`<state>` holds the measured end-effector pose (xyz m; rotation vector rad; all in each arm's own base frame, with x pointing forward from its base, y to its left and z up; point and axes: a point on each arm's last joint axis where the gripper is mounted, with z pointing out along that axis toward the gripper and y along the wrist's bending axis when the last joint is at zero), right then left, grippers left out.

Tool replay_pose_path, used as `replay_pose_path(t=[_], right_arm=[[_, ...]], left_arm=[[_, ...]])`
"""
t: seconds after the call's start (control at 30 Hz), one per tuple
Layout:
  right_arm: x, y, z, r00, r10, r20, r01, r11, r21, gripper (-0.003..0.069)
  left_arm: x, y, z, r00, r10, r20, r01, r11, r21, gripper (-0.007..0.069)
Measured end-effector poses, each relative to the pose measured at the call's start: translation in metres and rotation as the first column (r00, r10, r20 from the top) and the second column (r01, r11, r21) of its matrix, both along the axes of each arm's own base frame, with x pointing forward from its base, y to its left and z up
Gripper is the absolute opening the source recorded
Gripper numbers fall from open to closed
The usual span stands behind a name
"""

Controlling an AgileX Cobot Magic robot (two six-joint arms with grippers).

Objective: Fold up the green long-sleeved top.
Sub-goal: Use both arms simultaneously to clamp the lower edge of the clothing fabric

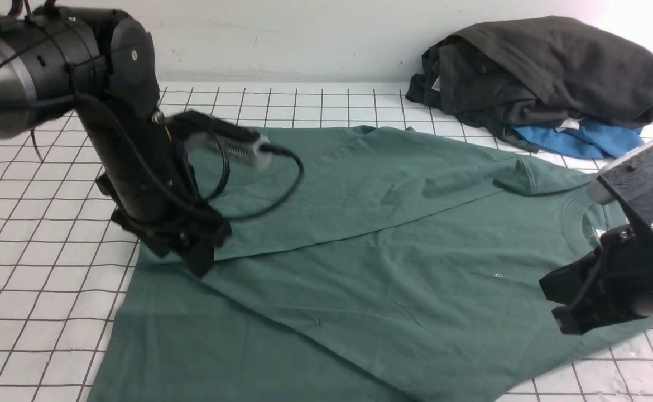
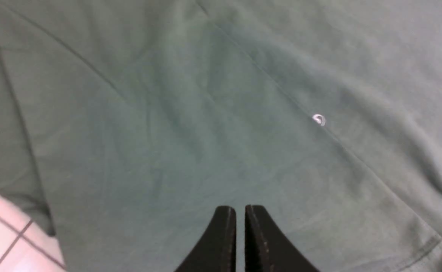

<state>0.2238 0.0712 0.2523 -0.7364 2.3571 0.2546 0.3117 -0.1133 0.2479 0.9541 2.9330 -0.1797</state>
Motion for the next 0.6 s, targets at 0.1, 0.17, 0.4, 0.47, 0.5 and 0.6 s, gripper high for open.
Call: replay_pose_path(t=[0.1,0.17,0.4,0.47,0.5,0.6], right_arm=[[-0.002,0.004,0.001,0.999,0.050,-0.002,-0.050,0.999,0.019,0.0031],[-0.003,0.006,0.002,0.997,0.076,0.001,-0.076,0.996,0.040,0.0031],[-0.004,0.012,0.004,0.990,0.135,0.030,-0.137,0.987,0.081,0.0031],[-0.004,0.012,0.005,0.990,0.136,0.032,-0.138,0.987,0.084,0.0031],[-0.004,0.012,0.005,0.990,0.137,0.032,-0.139,0.987,0.083,0.0031],[-0.004,0.013,0.005,0.990,0.139,0.034,-0.141,0.986,0.086,0.0031]], left_arm=[[-0.049,0.003,-0.028,0.947,-0.320,0.005,0.320,0.947,0.018,0.0426],[-0.067,0.011,-0.045,0.897,-0.440,0.033,0.439,0.897,0.045,0.0426],[-0.097,0.031,-0.099,0.806,-0.578,0.132,0.559,0.815,0.153,0.0426],[-0.098,0.032,-0.101,0.807,-0.572,0.144,0.552,0.819,0.158,0.0426],[-0.098,0.032,-0.102,0.808,-0.572,0.143,0.552,0.819,0.157,0.0426],[-0.096,0.031,-0.102,0.812,-0.567,0.137,0.547,0.822,0.156,0.0377]])
